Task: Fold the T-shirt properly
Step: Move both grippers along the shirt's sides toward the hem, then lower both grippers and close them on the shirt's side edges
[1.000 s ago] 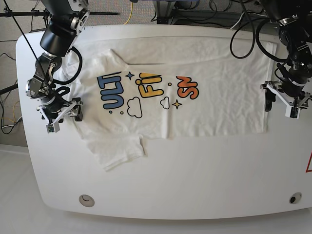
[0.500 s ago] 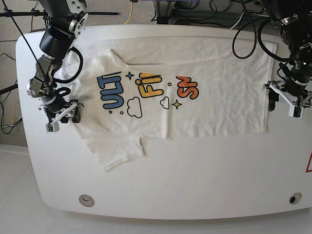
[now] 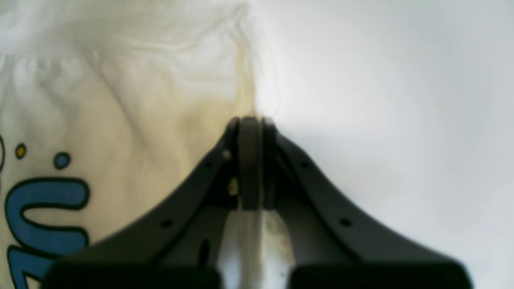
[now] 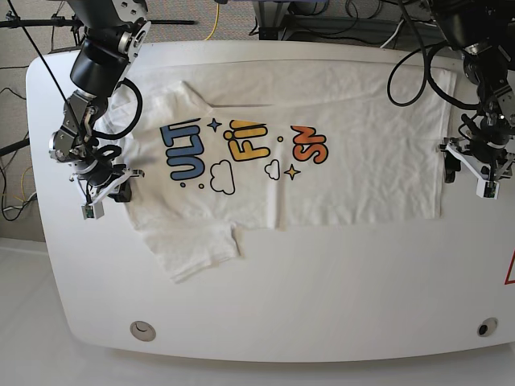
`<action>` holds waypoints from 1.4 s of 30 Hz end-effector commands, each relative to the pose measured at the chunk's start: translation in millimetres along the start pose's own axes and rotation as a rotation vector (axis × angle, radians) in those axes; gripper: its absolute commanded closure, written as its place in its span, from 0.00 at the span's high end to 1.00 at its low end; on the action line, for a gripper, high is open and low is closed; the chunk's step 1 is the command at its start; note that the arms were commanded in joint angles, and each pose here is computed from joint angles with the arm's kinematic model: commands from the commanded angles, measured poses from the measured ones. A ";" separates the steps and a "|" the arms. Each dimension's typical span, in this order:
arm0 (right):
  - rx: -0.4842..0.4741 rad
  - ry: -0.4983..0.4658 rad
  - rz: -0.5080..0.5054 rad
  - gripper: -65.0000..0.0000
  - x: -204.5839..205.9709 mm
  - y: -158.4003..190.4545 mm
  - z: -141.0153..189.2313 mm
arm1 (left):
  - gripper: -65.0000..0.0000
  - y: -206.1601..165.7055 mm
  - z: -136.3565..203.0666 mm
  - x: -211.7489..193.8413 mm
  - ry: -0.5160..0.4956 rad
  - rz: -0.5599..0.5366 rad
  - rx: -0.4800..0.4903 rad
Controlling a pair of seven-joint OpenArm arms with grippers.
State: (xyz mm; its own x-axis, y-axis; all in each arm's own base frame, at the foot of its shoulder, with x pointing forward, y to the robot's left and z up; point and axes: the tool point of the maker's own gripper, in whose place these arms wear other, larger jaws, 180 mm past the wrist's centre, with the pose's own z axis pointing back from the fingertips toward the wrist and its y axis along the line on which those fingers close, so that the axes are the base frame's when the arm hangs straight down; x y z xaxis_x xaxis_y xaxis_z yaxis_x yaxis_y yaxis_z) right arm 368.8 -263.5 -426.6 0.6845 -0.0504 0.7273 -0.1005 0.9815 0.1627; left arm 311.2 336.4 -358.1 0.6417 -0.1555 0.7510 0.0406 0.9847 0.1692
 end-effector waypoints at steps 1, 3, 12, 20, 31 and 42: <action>-0.006 0.032 0.018 0.00 -5.2 -3.0 2.6 | 0.68 15.2 -6.3 14.2 -0.024 -0.003 0.033; -0.008 0.033 0.021 0.00 -6.1 -3.3 3.8 | 0.68 17.9 -12.6 11.8 -0.006 0.002 0.038; -0.036 -0.007 0.076 0.00 4.5 -5.0 17.8 | 0.68 19.5 -34.4 19.9 -0.022 0.054 0.019; -0.042 0.018 0.083 0.00 2.0 -5.7 19.5 | 0.68 9.4 -41.8 35.4 -0.058 0.045 -0.018; -0.043 0.022 0.084 0.00 1.4 -6.4 19.8 | 0.68 -28.3 -58.2 31.4 -0.047 0.060 -0.153; -0.043 0.026 0.084 0.00 0.8 -6.4 19.8 | 0.68 -32.1 -67.7 10.9 0.008 0.109 -0.175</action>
State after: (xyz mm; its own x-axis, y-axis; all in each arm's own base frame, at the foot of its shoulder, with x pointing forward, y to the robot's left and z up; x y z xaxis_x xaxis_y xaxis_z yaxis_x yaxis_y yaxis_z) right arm 348.9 -266.8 -424.4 0.7063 0.0164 0.7077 -0.1214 0.9877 0.0982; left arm 358.6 300.2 -413.6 0.6887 -0.0478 0.7235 0.1105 0.9931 -0.0395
